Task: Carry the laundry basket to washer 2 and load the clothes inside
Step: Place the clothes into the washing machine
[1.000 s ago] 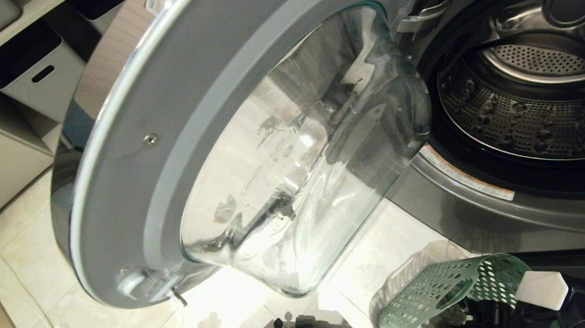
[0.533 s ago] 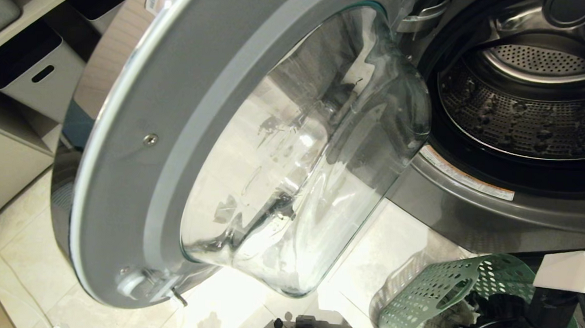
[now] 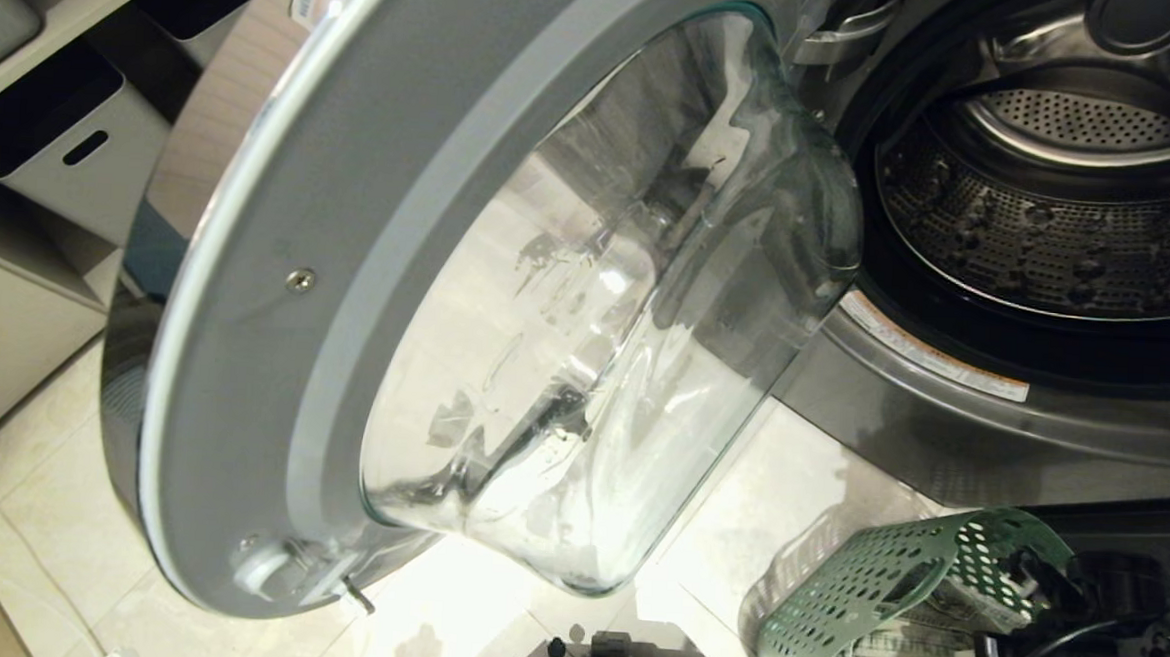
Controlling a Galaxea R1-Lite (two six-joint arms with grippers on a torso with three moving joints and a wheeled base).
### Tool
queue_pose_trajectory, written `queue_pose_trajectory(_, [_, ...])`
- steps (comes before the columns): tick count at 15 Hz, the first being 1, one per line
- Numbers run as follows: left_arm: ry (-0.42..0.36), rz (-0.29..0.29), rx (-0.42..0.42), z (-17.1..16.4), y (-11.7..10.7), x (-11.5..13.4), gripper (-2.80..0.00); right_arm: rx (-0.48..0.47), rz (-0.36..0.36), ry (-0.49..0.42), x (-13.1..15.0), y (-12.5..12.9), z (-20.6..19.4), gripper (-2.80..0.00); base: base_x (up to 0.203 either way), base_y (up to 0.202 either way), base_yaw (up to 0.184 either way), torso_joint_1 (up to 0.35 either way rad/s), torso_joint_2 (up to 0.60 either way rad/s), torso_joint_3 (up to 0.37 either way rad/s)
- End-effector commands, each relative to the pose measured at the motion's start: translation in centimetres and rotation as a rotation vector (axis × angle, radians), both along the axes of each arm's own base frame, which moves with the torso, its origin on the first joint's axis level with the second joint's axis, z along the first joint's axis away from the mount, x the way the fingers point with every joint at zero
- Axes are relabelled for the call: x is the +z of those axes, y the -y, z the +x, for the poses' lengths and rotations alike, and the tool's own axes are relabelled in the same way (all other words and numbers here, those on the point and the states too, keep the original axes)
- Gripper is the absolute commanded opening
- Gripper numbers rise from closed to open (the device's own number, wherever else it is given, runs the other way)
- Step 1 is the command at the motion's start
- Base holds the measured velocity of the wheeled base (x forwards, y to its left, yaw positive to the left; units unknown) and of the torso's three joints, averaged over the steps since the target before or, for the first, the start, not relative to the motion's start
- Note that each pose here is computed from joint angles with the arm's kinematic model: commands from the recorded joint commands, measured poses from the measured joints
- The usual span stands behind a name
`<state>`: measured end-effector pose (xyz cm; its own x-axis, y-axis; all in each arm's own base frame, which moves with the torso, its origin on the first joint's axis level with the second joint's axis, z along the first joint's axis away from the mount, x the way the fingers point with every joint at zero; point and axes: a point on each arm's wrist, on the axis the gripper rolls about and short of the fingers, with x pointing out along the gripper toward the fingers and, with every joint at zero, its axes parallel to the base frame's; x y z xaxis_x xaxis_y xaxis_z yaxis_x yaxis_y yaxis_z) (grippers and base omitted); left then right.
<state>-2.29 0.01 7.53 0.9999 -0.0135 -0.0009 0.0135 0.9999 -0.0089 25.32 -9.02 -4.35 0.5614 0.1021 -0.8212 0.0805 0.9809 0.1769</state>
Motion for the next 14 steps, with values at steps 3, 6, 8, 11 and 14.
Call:
queue_pose_trajectory(3, [-0.001, 0.000, 0.000, 0.0, 0.0, 0.0, -2.80, -0.011, -0.149, 0.207, 8.1, -1.4, -3.9, -2.80, 0.000, 0.000, 0.000, 0.000, 0.00, 0.000])
queue_pose_trajectory(6, [-0.001, 0.000, 0.000, 0.0, 0.0, 0.0, -2.80, -0.027, -0.231, 0.308, 11.0, -2.1, -6.0, -2.80, 0.000, 0.000, 0.000, 0.000, 0.00, 0.000])
queue_pose_trajectory(8, [-0.001, 0.000, 0.000, 0.0, 0.0, 0.0, -2.80, -0.025, -0.278, 0.393, 12.9, -2.5, -7.1, -2.80, 0.000, 0.000, 0.000, 0.000, 0.00, 0.000])
queue_pose_trajectory(11, [-0.001, 0.000, 0.000, 0.0, 0.0, 0.0, -2.80, -0.017, -0.348, 0.551, 16.1, -2.9, -8.1, -2.80, 0.000, 0.000, 0.000, 0.000, 0.00, 0.000])
queue_pose_trajectory(14, [-0.001, 0.000, 0.000, 0.0, 0.0, 0.0, -2.80, -0.001, -0.384, 0.704, 19.0, -3.4, -9.2, -2.80, 0.000, 0.000, 0.000, 0.000, 0.00, 0.000])
